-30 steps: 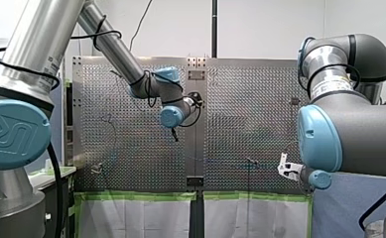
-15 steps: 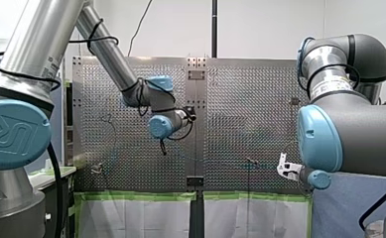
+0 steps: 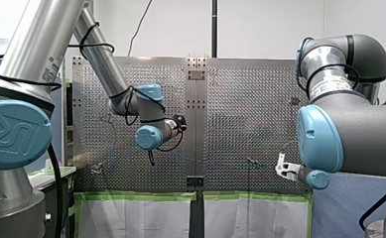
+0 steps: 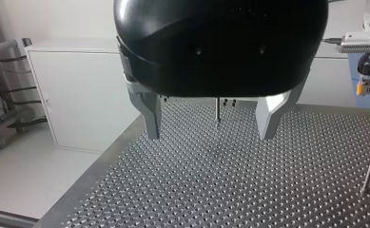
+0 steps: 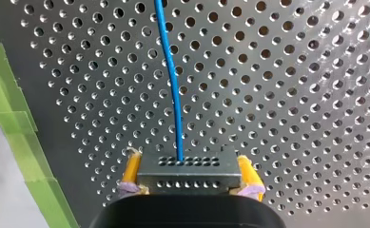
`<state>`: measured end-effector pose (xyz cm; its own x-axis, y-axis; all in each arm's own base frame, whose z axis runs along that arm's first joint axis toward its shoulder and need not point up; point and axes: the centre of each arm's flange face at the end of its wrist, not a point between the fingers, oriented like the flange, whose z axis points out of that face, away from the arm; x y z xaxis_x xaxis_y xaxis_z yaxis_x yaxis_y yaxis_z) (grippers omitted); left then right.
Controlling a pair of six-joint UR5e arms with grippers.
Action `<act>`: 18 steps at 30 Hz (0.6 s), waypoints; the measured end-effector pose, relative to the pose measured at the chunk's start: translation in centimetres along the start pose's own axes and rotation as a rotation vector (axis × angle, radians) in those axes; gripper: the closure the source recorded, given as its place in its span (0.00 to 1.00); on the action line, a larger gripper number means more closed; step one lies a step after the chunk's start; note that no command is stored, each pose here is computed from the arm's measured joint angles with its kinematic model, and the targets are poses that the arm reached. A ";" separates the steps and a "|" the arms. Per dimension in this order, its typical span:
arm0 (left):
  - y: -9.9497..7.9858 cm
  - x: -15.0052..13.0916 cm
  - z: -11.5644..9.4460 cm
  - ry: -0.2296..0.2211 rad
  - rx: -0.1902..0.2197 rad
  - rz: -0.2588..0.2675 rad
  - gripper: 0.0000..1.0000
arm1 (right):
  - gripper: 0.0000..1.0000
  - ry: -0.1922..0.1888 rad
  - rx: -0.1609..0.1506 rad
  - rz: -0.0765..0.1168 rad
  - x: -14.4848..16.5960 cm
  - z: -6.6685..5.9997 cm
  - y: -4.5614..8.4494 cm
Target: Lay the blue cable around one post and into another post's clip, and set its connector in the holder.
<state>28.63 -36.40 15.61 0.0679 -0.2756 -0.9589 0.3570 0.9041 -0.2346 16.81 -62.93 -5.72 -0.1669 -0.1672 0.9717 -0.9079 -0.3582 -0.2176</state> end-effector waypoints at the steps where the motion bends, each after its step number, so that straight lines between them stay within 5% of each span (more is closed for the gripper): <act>1: 0.1 0.1 -0.3 0.001 0.004 -0.005 0.00 | 1.00 0.000 0.000 0.000 0.0 0.0 0.0; 11: 1.9 1.2 -3.0 0.011 0.039 -0.037 0.00 | 1.00 -0.001 0.002 -0.002 -0.1 0.0 0.0; 18: 3.5 2.3 -5.7 0.081 0.023 0.001 0.00 | 1.00 0.001 -0.001 -0.002 1.2 0.0 0.7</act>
<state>24.71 -32.04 11.70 -0.0072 -0.2465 -0.9691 0.3781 0.8965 -0.2308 15.93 -63.38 -4.73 -0.1658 -0.1659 0.9721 -0.9088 -0.3571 -0.2159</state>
